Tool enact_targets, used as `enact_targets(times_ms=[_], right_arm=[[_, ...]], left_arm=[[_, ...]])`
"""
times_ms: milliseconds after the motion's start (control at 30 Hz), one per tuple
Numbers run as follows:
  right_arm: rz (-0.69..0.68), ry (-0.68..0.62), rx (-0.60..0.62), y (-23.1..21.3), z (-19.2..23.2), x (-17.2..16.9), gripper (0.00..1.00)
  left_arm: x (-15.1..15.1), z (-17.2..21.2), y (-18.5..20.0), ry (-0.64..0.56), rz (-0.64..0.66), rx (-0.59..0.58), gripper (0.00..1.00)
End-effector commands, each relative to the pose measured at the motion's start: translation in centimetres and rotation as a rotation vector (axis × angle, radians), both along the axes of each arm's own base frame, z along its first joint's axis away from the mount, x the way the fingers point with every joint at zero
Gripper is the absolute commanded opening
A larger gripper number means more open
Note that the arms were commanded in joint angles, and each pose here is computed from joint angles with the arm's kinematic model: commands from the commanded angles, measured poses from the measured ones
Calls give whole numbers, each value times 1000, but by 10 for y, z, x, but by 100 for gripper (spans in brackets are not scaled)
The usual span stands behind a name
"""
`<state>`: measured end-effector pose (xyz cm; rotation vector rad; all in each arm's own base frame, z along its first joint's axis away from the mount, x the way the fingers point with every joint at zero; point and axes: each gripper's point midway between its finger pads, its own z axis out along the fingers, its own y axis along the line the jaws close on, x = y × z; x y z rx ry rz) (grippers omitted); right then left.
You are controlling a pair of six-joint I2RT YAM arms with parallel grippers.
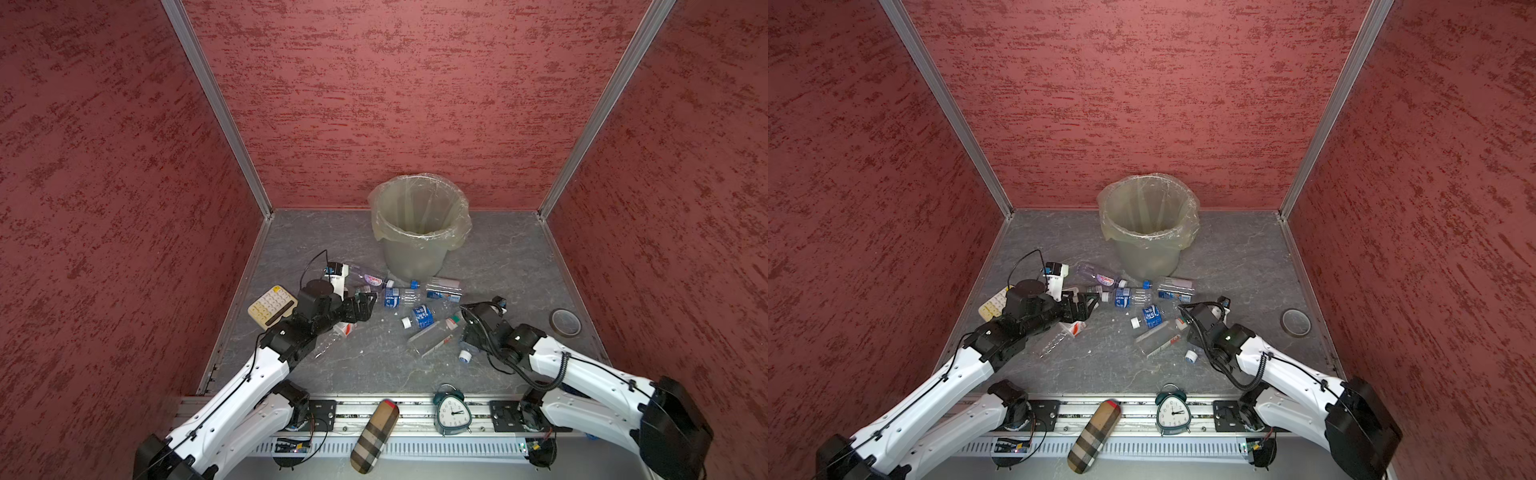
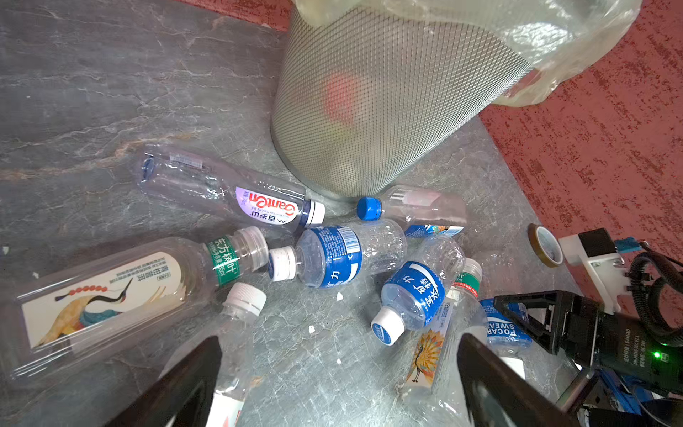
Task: Throw the plastic bottles in the bin
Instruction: 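Close the right gripper on the blue-labelled bottle while the left lowers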
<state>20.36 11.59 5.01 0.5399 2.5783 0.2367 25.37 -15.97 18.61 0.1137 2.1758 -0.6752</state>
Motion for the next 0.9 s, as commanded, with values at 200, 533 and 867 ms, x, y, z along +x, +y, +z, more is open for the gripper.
enact_targets(times_ms=[200, 533, 867], right_arm=[[-49, 1, -21, -11, -10, -2, 73], [-31, -15, -37, -14, -13, 1, 66], [37, -70, -35, -8, -1, 9, 42]], left_arm=[[-10, -7, -1, 29, -14, 4, 99], [-13, -13, 0, 52, -9, 8, 99], [-16, -14, 1, 61, -8, 9, 99]])
